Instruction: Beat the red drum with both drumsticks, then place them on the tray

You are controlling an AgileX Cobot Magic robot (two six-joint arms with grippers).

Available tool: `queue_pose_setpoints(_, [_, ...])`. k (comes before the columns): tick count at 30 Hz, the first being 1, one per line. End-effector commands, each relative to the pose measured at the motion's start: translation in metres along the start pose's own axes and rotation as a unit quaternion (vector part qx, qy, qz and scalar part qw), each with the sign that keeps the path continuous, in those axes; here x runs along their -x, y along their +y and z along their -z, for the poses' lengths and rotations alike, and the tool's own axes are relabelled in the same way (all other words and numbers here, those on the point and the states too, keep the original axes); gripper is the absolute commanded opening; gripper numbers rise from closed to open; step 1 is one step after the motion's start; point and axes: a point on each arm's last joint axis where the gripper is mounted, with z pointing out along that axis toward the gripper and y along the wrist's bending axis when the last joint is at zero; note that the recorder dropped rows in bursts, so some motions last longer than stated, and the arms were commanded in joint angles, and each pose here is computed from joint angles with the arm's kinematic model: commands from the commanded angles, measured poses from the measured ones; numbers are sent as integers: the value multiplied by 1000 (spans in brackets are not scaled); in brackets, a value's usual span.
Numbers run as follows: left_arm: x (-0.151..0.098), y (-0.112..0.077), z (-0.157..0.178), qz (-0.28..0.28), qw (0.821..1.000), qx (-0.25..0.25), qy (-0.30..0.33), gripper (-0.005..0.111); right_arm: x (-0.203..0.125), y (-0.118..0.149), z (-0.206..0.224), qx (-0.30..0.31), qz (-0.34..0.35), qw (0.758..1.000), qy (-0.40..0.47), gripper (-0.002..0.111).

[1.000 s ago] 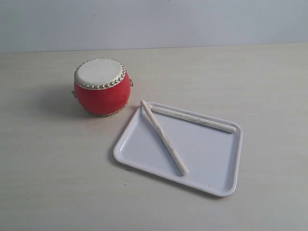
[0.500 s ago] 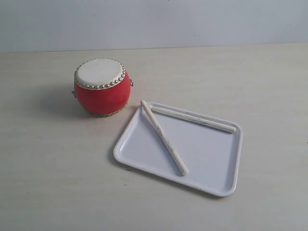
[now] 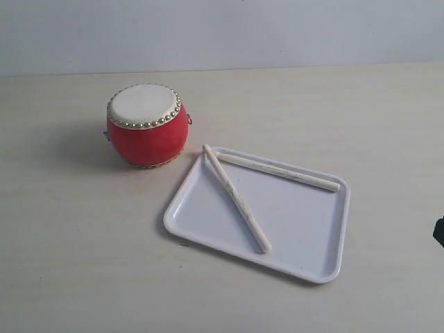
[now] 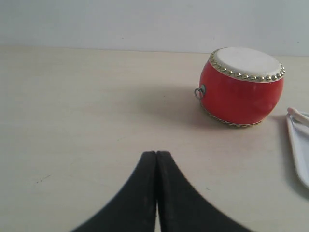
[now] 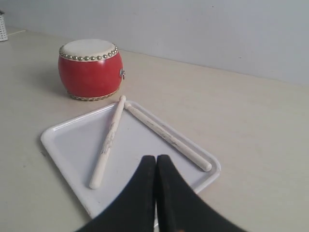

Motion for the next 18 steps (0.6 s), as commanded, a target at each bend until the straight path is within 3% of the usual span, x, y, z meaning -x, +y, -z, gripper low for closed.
queue_pose_setpoints(1, [0,0,0,4,1000,1,-4,0,-1,0,0,0,-2,1000,-2,0])
queue_pose_setpoints(12, [0,0,0,4,1000,1,-4,0,1,0,4,2,-13,1000,-28,0])
queue_pose_setpoints(18, [0,0,0,4,1000,1,-4,0,1,-3,4,-27,-19,999,-27,0])
